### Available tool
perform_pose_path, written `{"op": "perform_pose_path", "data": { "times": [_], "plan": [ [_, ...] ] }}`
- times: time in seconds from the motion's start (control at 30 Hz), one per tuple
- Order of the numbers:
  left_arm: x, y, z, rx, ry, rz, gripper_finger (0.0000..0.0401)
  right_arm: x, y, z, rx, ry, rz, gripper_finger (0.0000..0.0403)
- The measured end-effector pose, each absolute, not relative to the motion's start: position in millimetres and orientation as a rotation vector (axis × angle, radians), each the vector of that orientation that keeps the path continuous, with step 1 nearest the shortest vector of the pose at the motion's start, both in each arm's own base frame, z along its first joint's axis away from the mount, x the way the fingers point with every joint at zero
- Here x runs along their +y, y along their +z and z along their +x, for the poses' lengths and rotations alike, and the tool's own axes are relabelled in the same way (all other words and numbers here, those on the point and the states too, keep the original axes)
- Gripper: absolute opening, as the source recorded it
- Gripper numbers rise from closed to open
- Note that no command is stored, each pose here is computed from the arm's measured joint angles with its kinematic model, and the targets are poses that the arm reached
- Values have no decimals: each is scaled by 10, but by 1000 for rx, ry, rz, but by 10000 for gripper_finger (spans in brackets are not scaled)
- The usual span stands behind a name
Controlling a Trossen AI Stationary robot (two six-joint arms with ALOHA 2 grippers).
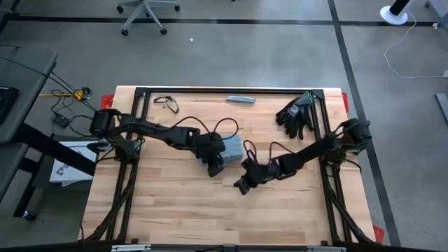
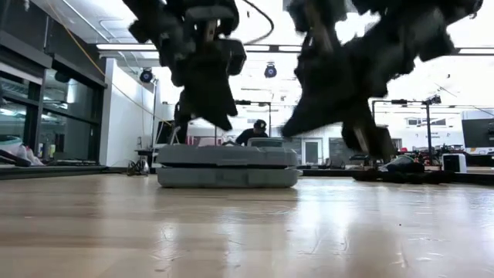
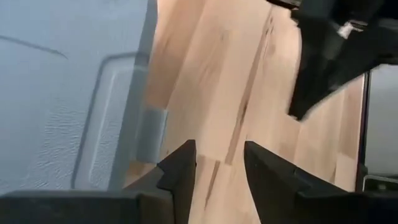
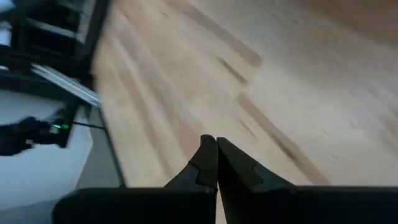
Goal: Prefit tool cases
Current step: Close the gray prefit tool case
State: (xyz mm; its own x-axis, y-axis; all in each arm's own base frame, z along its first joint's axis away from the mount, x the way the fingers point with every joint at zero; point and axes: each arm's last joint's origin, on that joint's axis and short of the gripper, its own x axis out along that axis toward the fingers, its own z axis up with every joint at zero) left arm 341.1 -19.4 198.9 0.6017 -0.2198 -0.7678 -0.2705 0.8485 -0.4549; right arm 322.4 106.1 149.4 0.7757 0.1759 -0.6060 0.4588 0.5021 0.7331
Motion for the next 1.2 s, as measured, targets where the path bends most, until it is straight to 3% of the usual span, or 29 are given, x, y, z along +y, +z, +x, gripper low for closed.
{"op": "perform_pose_path", "data": {
  "times": [0.17, 0.33, 0.73, 0.9, 1.2],
  "plan": [
    [-258, 2279, 3264, 832, 201, -507, 119, 849, 1760, 3190, 591, -246, 1002, 0],
    [-97, 2307, 3102, 890, 395, -448, 110, 398, 1837, 3216, 570, -317, 949, 0],
    [295, 1675, 2830, 934, 415, -598, 70, -448, 1561, 3193, 710, -426, 921, 0],
    [351, 1640, 2842, 879, 358, -594, 58, -386, 1494, 3176, 796, -408, 901, 0],
    [201, 1412, 3101, 811, 268, -724, 48, 172, 1460, 3161, 893, -330, 912, 0]
  ]
}}
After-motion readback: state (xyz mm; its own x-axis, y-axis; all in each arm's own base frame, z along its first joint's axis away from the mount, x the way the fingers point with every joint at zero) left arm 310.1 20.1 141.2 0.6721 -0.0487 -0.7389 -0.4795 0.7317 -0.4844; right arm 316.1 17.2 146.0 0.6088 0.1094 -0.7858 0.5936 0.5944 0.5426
